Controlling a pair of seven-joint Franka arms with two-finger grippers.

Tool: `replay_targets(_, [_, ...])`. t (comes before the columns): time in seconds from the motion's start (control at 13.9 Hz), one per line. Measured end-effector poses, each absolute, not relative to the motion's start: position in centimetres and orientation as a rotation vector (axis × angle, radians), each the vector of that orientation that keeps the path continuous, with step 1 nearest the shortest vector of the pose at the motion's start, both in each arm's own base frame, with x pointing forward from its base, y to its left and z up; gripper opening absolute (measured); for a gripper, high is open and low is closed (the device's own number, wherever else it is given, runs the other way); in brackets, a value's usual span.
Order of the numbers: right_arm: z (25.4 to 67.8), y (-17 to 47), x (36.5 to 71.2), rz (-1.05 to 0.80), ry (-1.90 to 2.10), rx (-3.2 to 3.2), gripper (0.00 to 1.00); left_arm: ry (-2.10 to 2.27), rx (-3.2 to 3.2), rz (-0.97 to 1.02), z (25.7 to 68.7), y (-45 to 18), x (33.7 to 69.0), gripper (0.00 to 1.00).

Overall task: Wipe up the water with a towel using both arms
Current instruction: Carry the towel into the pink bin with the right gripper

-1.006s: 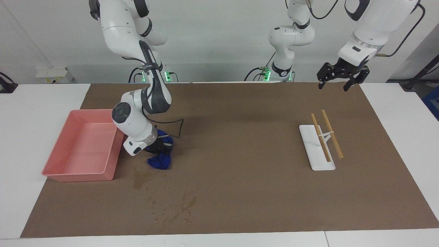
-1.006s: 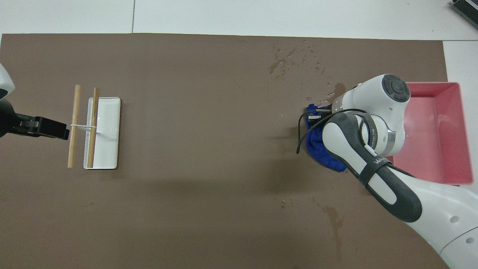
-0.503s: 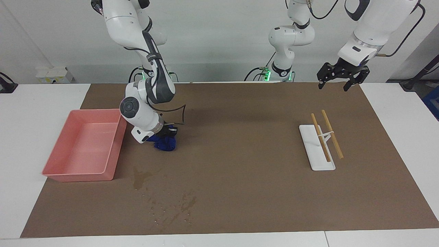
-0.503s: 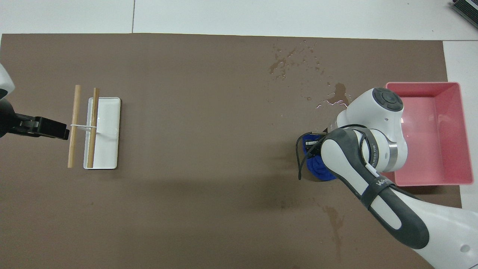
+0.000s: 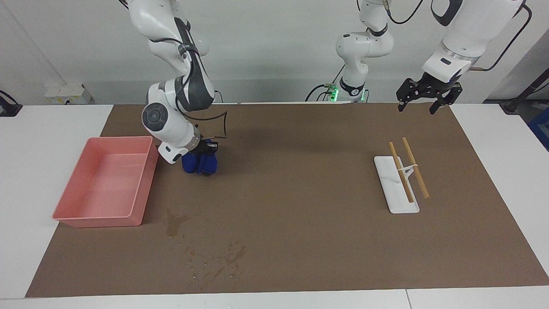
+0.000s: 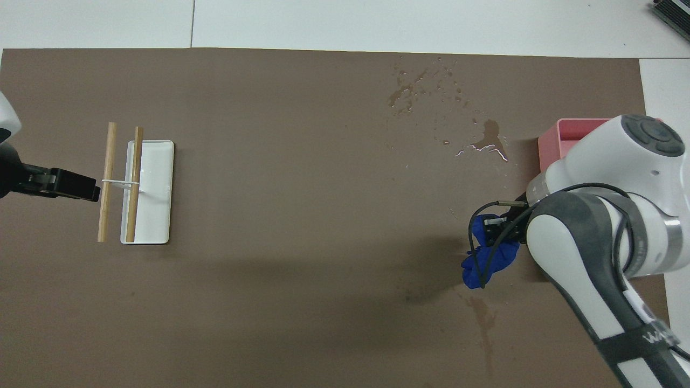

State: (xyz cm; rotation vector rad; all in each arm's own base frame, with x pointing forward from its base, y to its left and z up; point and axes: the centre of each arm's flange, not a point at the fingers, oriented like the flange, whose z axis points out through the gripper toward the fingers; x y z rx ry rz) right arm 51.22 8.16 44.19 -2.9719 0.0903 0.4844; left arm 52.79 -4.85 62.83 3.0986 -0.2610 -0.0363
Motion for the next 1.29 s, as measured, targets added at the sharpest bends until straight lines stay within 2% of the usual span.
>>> replay_targets(0.43, [54.2, 0.4, 50.4, 0.437, -0.127, -3.121, 0.15, -0.261, 3.099, -0.036, 62.8, -4.8, 52.8, 1.0])
replay_targets(0.58, [55.9, -3.2, 50.6, 0.41, -0.225, -3.15, 0.15, -0.261, 3.099, -0.036, 62.8, -4.8, 52.8, 1.0])
replay_targets(0.72, [56.3, -6.1, 51.0, 0.356, -0.344, -3.176, 0.15, -0.261, 3.099, -0.036, 62.8, -4.8, 52.8, 1.0])
replay_targets(0.93, [55.7, -9.4, 53.0, 0.177, -0.536, -3.196, 0.15, -0.261, 3.099, -0.036, 62.8, -4.8, 52.8, 1.0])
replay_targets(1.15, [52.8, -11.1, 55.2, 0.076, -0.622, -3.197, 0.15, -0.261, 3.099, -0.036, 62.8, -4.8, 52.8, 1.0])
replay_targets(1.29, [50.9, -11.3, 56.0, 0.073, -0.636, -3.189, 0.15, -0.261, 3.099, -0.036, 62.8, -4.8, 52.8, 1.0])
